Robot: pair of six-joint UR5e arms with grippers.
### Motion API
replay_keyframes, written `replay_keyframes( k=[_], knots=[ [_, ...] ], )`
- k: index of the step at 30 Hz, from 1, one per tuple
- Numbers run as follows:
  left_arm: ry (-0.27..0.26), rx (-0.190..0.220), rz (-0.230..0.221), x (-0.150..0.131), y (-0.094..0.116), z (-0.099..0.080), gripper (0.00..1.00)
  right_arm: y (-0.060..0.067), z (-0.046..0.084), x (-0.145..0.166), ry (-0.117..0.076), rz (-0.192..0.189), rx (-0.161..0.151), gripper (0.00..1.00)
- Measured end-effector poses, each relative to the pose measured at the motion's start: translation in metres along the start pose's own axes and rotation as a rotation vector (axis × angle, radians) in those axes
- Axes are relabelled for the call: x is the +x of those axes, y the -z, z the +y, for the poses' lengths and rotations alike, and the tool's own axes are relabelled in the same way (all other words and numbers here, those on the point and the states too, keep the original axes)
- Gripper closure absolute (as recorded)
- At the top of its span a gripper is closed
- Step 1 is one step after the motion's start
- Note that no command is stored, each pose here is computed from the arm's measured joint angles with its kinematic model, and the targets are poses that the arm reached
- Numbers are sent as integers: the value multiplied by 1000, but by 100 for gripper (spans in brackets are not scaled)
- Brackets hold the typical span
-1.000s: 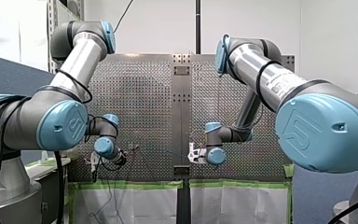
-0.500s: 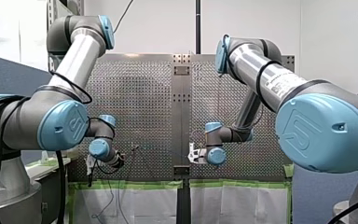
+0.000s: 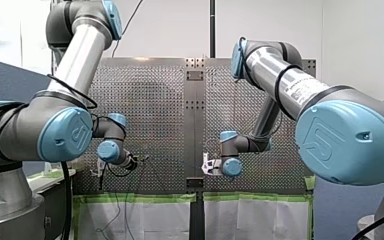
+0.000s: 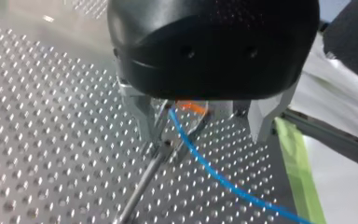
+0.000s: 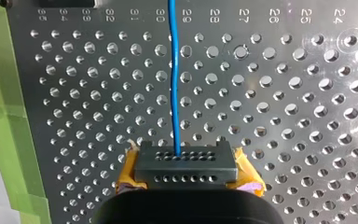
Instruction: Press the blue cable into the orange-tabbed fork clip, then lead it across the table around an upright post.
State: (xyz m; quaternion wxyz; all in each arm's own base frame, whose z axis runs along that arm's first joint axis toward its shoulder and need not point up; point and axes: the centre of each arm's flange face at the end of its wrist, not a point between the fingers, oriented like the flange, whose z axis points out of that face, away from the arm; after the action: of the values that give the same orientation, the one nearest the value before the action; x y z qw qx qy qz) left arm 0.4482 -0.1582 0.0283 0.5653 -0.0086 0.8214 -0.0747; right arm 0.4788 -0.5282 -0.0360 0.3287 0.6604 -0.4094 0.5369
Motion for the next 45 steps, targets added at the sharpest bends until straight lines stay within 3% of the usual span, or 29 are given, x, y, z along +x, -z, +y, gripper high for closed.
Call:
replay_keyframes(
  k=[6,13,21,38,45],
  knots=[
    [-27,13,2,5,5,-10,0,0,1,0,0,0,-1,100],
    [-40,27,-29,5,6,-18,0,-1,2,0,0,0,-2,100],
    [-44,6,-65,2,4,-20,0,-1,4,-1,-1,-1,-5,100],
    [-48,4,-63,3,5,-24,0,-2,6,-2,-2,-3,-5,100],
    [-52,-15,-51,5,7,-22,0,-2,8,-2,-2,-2,-3,100]
  ],
)
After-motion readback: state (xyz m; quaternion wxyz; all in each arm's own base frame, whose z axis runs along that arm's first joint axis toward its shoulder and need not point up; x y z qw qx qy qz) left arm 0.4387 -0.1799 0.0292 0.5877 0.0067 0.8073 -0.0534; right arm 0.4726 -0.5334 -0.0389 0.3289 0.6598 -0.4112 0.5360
